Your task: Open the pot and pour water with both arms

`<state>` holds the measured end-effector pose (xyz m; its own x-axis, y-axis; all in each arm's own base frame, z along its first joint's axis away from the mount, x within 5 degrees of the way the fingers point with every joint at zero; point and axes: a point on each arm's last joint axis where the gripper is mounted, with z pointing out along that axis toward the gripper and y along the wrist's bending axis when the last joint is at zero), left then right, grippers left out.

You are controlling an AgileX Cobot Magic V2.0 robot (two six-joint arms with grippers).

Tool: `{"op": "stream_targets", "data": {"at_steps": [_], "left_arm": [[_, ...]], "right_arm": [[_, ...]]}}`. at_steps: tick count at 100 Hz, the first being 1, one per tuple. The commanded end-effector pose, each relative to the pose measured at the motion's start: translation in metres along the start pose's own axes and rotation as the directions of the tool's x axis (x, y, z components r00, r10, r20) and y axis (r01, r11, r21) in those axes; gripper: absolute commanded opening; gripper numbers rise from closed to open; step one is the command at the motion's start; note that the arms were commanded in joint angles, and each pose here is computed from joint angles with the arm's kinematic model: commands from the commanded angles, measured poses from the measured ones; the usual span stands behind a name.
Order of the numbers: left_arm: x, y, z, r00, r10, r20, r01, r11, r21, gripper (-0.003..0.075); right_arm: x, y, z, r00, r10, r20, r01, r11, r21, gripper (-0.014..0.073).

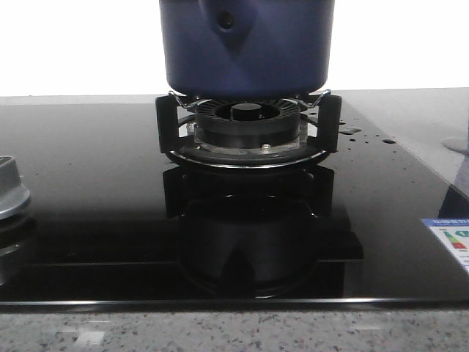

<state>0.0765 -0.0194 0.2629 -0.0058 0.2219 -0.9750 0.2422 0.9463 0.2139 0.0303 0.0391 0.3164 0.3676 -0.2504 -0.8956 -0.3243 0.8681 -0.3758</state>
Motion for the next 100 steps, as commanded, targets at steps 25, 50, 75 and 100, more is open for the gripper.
{"op": "stream_targets", "data": {"at_steps": [25,50,75,100], "left_arm": [[0.056,-0.007,-0.009,0.990,-0.137,-0.003,0.137,0.988,-0.070,-0.0020],[0.083,-0.014,-0.019,0.980,-0.182,-0.083,0.178,0.982,-0.062,-0.0020],[0.089,-0.015,-0.020,0.965,-0.216,-0.147,0.206,0.975,-0.080,-0.0020],[0.089,-0.015,-0.020,0.965,-0.216,-0.147,0.206,0.975,-0.080,-0.0020]], "right_arm": [[-0.007,-0.005,0.001,1.000,0.016,0.019,-0.017,0.999,0.029,-0.0064],[-0.007,-0.005,0.001,1.000,0.017,0.018,-0.017,0.999,0.029,-0.0064],[-0.007,-0.005,0.001,1.000,0.017,0.018,-0.017,0.999,0.029,-0.0064],[-0.007,-0.005,0.001,1.000,0.017,0.018,-0.017,0.999,0.029,-0.0064]]}}
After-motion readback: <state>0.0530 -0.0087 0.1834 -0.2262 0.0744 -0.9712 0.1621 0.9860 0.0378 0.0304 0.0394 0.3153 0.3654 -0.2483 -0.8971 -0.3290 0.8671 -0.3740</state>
